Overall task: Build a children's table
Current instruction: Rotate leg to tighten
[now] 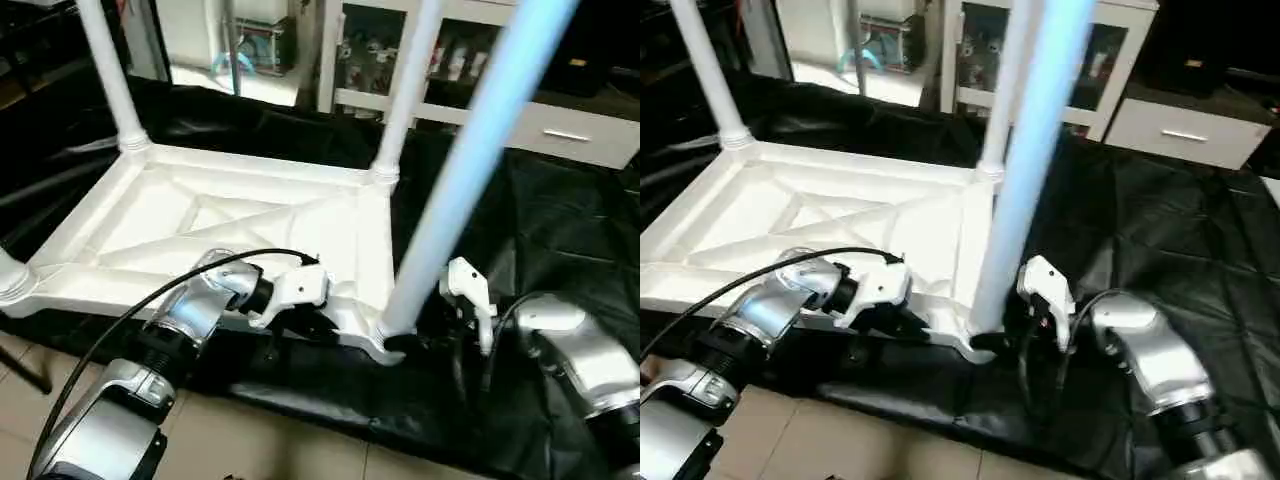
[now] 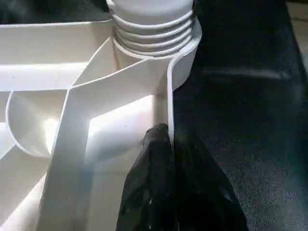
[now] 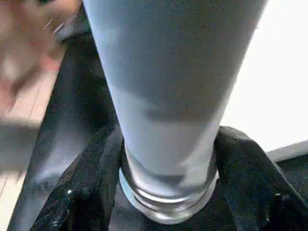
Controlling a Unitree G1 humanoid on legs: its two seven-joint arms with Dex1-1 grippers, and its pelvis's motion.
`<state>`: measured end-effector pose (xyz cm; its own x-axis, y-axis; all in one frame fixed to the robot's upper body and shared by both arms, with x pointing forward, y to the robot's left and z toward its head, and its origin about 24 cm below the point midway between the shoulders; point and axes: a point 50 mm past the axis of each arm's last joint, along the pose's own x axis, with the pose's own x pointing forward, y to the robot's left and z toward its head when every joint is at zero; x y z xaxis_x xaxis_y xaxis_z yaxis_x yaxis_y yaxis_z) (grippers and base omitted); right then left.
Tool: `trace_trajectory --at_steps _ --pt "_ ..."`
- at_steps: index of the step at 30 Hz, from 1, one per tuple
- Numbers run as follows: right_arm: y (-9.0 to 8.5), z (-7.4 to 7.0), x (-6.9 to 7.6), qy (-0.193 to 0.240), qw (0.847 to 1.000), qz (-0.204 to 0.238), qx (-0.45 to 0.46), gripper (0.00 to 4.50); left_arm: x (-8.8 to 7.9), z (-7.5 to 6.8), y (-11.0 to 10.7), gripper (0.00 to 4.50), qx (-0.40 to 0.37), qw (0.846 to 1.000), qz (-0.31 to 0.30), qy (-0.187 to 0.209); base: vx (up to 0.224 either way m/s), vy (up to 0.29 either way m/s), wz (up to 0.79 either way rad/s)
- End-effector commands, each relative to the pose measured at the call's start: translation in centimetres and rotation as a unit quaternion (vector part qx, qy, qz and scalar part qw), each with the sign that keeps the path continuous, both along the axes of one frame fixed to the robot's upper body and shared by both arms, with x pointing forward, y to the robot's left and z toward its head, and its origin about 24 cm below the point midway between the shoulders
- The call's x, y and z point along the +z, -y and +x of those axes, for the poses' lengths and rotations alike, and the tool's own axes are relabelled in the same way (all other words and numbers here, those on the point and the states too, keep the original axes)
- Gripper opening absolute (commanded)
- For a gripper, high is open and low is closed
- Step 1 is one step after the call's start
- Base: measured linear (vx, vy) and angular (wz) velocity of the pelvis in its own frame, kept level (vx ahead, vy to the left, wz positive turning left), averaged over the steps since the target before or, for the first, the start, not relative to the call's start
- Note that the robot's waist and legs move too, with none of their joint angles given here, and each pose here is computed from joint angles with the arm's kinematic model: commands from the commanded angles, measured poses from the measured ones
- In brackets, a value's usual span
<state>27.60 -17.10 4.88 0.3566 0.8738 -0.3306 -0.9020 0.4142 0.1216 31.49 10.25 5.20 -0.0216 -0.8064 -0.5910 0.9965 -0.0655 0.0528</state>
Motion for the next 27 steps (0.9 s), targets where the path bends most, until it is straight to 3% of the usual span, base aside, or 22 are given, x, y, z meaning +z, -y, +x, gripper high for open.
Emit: trace_trajectory --at_steps 1,4,5,8,12,14,18,24,26,27 --pt "0.0 0.9 -0.9 -0.017 0.995 0.014 -0.102 2.56 -0.6 -0.7 2.7 0.00 -0.019 0.999 -0.021 -0.019 0.000 0.000 0.00" --pt "-0.7 1.2 -1.9 -0.031 0.985 0.023 -0.171 2.54 -0.5 0.0 3.5 0.00 0.019 0.999 -0.029 -0.010 0.000 0.000 0.00" --pt "-1.4 1.5 -2.7 -0.039 0.972 0.014 -0.232 2.54 -0.3 0.5 4.5 0.00 0.046 0.998 -0.034 -0.004 0.000 0.000 0.00" --pt "-1.9 1.8 -3.1 -0.036 0.963 0.001 -0.265 2.54 -0.2 0.9 5.1 0.00 0.060 0.998 -0.033 0.000 0.000 0.000 0.00" --pt "-3.5 3.7 -3.9 -0.047 0.901 -0.022 -0.430 2.54 0.5 2.6 7.8 0.00 0.158 0.985 -0.028 0.057 0.000 0.000 0.00" --pt "-4.2 4.3 -3.9 -0.052 0.888 -0.024 -0.456 2.54 0.8 2.8 8.7 0.00 0.170 0.983 -0.033 0.069 0.000 0.000 0.00" --pt "-5.4 5.3 -3.0 -0.035 0.884 -0.014 -0.466 2.53 1.1 3.0 9.6 0.00 0.158 0.982 -0.027 0.103 0.000 0.000 0.00" --pt "-5.9 5.9 -1.8 -0.003 0.891 0.014 -0.453 2.53 1.0 3.1 9.4 0.00 0.141 0.983 -0.017 0.117 0.000 0.000 0.00" --pt "-5.5 5.7 -1.2 0.019 0.900 0.025 -0.435 2.53 0.9 3.1 9.2 0.00 0.133 0.983 -0.014 0.122 0.000 0.000 0.00" --pt "-5.0 5.6 -0.8 0.031 0.900 0.031 -0.434 2.88 0.9 3.1 9.3 0.00 0.130 0.984 -0.014 0.123 0.000 0.000 0.00"
